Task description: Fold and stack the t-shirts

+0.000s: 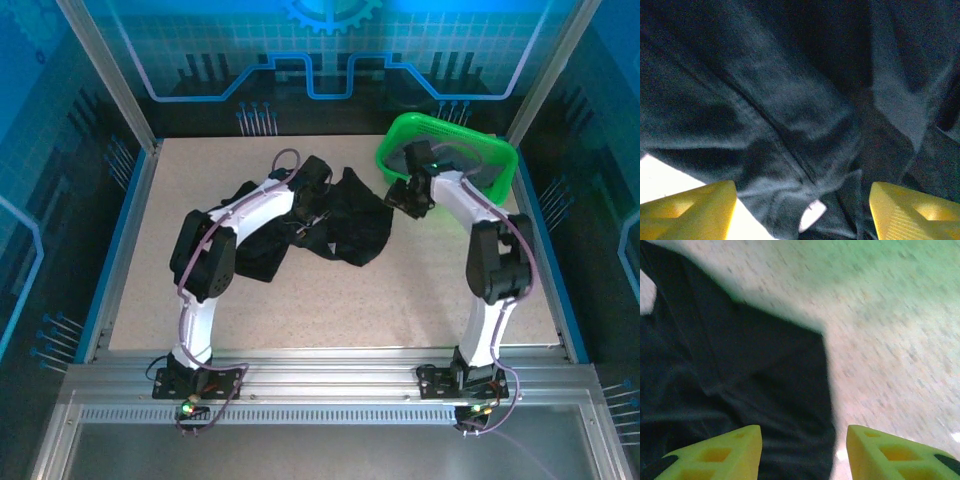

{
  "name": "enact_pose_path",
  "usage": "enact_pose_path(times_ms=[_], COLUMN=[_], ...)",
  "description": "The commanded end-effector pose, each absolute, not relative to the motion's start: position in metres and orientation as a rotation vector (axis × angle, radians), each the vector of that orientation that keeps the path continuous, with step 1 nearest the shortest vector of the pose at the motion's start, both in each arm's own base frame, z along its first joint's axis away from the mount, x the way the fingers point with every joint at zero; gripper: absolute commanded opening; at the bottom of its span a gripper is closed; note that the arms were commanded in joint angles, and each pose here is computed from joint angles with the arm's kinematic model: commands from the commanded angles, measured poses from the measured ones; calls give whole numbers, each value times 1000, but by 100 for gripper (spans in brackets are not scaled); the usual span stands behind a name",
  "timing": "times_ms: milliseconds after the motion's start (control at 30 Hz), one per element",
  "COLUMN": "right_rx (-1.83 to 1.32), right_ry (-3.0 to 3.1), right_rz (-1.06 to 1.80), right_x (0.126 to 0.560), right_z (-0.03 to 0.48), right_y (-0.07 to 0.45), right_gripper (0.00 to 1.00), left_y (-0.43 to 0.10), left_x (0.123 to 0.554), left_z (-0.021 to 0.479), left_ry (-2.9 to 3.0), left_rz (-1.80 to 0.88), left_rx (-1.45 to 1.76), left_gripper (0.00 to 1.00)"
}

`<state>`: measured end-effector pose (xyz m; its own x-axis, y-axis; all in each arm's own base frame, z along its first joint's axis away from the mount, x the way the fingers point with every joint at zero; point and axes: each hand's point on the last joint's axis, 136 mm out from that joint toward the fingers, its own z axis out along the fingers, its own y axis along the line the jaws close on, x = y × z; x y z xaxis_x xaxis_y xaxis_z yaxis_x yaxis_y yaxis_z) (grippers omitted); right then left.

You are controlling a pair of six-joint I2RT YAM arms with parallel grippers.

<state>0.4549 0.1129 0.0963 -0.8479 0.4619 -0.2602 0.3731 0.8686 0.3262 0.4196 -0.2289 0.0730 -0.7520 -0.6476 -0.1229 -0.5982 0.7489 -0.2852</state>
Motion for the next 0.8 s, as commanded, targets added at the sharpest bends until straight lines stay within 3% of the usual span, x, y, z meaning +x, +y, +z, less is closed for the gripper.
enact_pose_path(times_ms=[0, 133, 233, 400, 600, 667, 733, 767], right_rx=[664, 785, 881, 877, 641, 608, 597, 601], right_ry=[2679, 2647, 2621, 2609, 2660, 2683, 2694, 2695], right_rz=[430, 396, 352, 359, 447, 469, 511, 541], right_x=[493, 524, 536, 543, 518, 495, 468, 456], right_z=[89, 81, 75, 82, 113, 117, 116, 115], right_y=[120, 102, 73, 54, 97, 112, 126, 132], right_gripper=[48, 45, 44, 41, 43, 45, 48, 49], left_y=[-198, -163, -141, -120, -107, -111, -124, -132], left_x=[416, 404, 388, 357, 335, 337, 344, 349], left_z=[52, 40, 45, 61, 82, 96, 106, 109], left_ry=[2719, 2702, 2673, 2601, 2493, 2475, 2486, 2494], left_rz=[-195, -163, -185, -272, -457, -510, -554, -570], left_rx=[-1139, -1215, -1241, -1217, -1234, -1212, -1196, -1189], left_gripper=[53, 19, 4, 0, 0, 20, 49, 56])
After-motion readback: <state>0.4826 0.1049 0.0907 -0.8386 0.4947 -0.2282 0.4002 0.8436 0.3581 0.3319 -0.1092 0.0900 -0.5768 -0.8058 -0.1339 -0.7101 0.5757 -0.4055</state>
